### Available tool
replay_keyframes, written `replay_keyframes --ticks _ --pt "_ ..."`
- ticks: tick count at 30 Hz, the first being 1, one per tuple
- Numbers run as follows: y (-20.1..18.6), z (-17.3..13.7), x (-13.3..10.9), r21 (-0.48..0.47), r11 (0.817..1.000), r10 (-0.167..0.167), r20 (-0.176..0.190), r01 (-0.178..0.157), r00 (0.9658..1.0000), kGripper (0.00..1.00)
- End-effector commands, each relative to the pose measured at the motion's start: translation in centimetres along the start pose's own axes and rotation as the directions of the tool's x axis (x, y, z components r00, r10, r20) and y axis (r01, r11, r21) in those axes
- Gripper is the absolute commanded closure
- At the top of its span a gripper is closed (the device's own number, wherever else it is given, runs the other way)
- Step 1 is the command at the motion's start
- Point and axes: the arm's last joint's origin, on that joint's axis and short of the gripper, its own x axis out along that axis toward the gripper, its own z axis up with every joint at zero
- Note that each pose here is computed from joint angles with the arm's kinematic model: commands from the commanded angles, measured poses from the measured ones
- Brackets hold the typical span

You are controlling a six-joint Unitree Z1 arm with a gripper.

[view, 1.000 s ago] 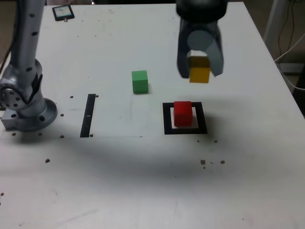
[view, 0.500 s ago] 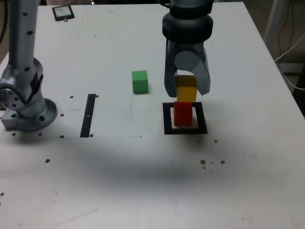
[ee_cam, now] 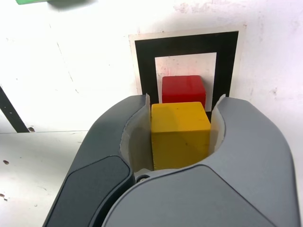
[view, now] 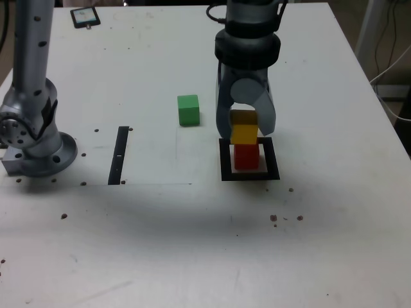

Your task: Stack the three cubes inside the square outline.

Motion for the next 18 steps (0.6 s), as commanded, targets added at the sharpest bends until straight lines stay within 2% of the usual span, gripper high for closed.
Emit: replay_keyframes --ticks 1,8,18 --pt "0.06 0.03 0.14 0.003 1.000 -0.004 -0.009 0.004 0.9999 0.83" --pt "0.04 0.24 0.46 0.008 1.000 -0.009 -0.018 0.009 0.9998 0.82" --pt "0.00 0.78 0.97 0.012 1.000 -0.015 -0.019 0.015 0.9997 0.74"
